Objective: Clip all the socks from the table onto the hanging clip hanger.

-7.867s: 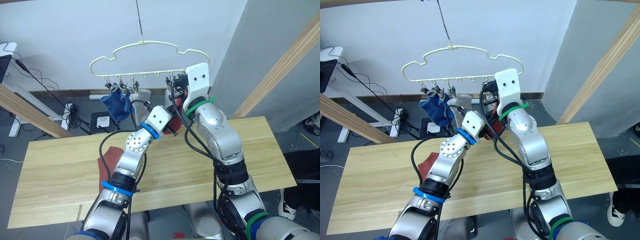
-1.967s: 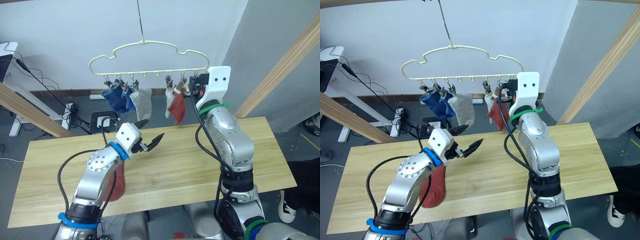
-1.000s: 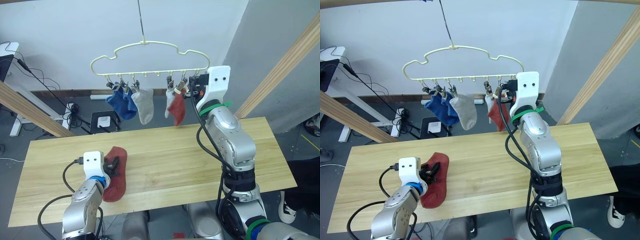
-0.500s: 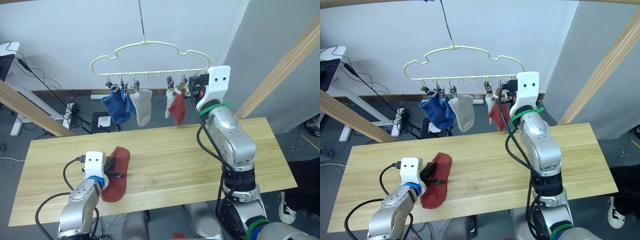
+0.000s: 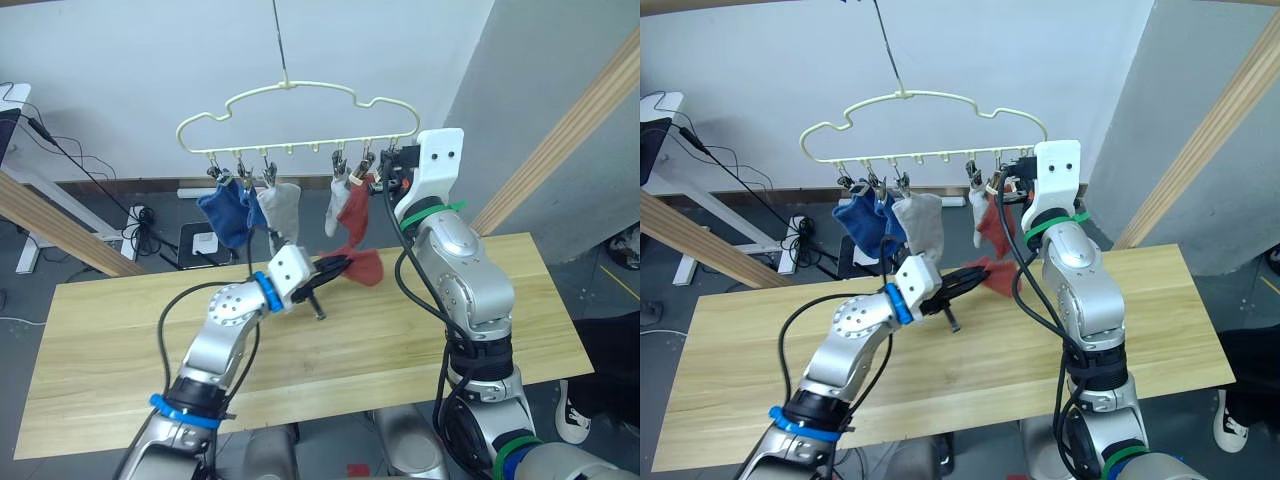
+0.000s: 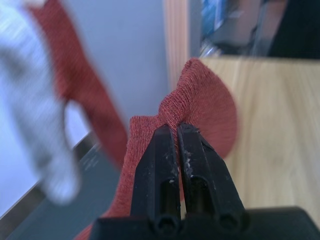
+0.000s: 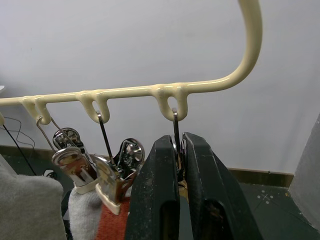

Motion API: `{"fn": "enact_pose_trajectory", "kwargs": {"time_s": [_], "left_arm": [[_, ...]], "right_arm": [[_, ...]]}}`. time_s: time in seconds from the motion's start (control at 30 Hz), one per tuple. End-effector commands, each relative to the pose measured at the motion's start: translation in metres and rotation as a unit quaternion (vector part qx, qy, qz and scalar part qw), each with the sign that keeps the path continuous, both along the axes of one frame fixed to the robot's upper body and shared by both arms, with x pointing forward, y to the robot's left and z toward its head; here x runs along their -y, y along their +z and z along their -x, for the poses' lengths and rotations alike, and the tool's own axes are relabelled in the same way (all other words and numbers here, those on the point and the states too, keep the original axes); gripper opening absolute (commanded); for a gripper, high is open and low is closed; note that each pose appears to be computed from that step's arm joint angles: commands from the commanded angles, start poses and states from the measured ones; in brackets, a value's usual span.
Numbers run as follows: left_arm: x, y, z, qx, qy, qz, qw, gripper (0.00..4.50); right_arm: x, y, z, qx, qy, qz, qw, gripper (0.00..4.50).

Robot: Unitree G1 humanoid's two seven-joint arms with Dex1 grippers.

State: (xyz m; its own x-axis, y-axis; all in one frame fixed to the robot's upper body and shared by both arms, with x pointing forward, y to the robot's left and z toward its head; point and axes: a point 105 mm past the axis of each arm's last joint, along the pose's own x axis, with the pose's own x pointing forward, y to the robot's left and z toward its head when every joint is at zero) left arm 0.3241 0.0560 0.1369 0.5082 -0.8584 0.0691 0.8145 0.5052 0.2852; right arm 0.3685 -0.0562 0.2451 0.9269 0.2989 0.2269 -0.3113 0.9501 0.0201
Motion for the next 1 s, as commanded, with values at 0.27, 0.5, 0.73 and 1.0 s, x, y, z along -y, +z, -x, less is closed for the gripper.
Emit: {"fn": "enact_pose_trajectory", "kwargs": {"time_s": [0.27,0.5,0.73,1.0], "left_arm": [[0.025,0.024,-0.041,0.017,0.134,0.091,0.987,0.01],[0.023,0.037,-0.047,0.032,0.156,0.130,0.979,0.01],[0.020,0.049,-0.046,0.061,0.163,0.149,0.973,0.01],[0.024,0.047,-0.042,0.060,0.147,0.145,0.977,0.01]], "right_arm": [[-0.001,0.019,0.009,0.035,0.002,-0.005,0.999,0.00],[-0.002,0.019,0.010,0.034,0.004,-0.005,0.999,0.00],[-0.001,0.018,0.010,0.032,0.002,-0.004,0.999,0.00],[-0.002,0.018,0.009,0.031,0.003,-0.006,1.000,0.00]]}}
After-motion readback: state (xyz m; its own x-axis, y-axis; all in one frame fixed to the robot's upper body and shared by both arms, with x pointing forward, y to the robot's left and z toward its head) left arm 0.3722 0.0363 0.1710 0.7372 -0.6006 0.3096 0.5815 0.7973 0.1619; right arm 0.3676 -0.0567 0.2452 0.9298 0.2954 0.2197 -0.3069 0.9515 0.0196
